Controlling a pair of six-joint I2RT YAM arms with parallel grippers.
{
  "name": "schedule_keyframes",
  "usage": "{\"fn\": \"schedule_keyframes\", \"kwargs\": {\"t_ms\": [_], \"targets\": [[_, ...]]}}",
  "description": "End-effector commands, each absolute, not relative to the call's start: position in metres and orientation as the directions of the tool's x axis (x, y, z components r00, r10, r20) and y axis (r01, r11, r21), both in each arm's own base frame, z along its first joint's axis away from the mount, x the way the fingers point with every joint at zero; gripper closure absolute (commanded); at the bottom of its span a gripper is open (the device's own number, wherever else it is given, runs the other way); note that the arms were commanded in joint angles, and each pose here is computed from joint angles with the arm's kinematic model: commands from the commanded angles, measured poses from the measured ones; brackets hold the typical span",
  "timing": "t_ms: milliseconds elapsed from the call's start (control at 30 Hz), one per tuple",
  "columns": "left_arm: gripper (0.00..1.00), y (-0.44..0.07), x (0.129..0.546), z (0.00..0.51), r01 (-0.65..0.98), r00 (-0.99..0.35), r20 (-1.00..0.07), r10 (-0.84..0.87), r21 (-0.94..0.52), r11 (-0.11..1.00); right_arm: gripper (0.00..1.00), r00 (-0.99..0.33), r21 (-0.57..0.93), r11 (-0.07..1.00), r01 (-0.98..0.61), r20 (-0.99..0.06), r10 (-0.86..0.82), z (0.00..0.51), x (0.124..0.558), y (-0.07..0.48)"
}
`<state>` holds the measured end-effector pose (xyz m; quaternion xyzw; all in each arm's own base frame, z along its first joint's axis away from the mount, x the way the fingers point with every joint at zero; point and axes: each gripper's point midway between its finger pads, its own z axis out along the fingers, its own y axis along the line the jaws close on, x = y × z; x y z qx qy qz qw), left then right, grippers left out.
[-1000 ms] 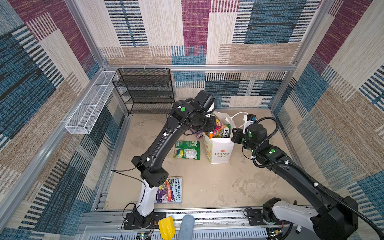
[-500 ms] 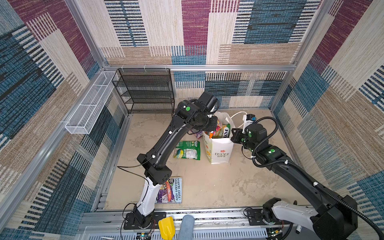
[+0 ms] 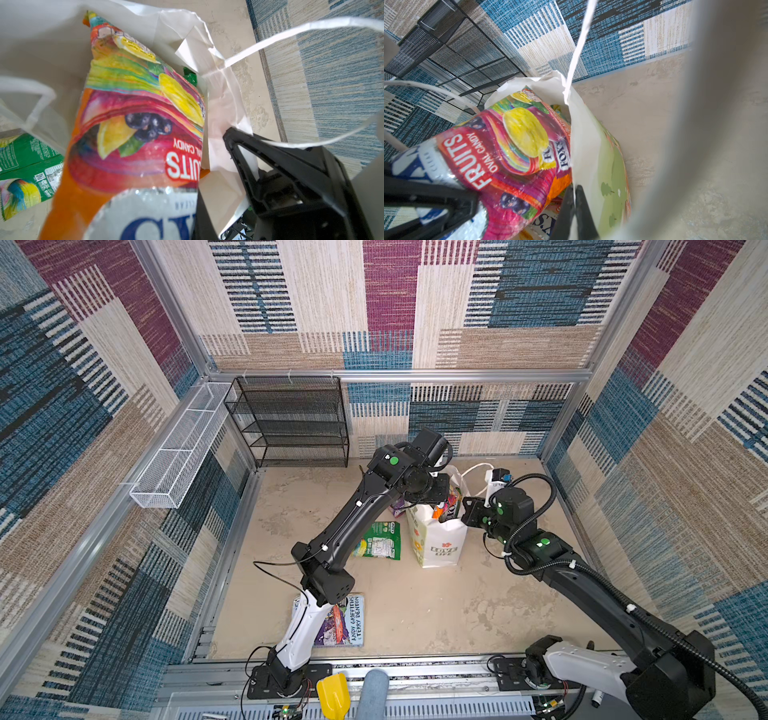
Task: Place the snacks into the paper bag
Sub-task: 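Lower the orange packet into the bag and open the left gripper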
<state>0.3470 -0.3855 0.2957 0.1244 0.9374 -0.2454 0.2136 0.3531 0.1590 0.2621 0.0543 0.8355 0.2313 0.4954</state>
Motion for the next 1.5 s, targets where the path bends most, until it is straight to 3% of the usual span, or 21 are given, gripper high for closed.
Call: {"fn": "schedule_keyframes", "kwargs": {"t_ms": [0, 333, 667, 800, 1033, 1467], "targets": [[1.0, -0.4, 0.353, 0.317, 0.325, -0.87, -0.491, 0.05, -0.494, 0.806, 1.0, -0.51, 0.448, 0.876, -0.176, -0.803, 0.308, 0.264, 0.354, 0.167], [1.0, -0.409, 0.348, 0.315, 0.305, -0.882, -0.471, 0.032, -0.518, 0.799, 1.0, -0.503, 0.452, 0.873, -0.182, -0.806, 0.313, 0.267, 0.352, 0.166], [1.0, -0.393, 0.348, 0.275, 0.263, -0.884, -0.462, 0.065, -0.378, 0.888, 0.99, -0.506, 0.455, 0.87, -0.189, -0.805, 0.311, 0.268, 0.351, 0.168], [0.88, -0.4, 0.346, 0.274, 0.279, -0.888, -0.452, 0.078, -0.396, 0.875, 0.99, -0.507, 0.453, 0.871, -0.189, -0.805, 0.308, 0.267, 0.352, 0.168], [0.62, -0.397, 0.33, 0.302, 0.322, -0.845, -0.527, 0.091, -0.366, 0.873, 0.99, -0.507, 0.453, 0.871, -0.19, -0.805, 0.308, 0.267, 0.352, 0.168], [0.58, -0.383, 0.32, 0.318, 0.354, -0.778, -0.613, 0.14, -0.243, 0.903, 0.98, -0.51, 0.453, 0.87, -0.195, -0.804, 0.305, 0.267, 0.351, 0.169]]}}
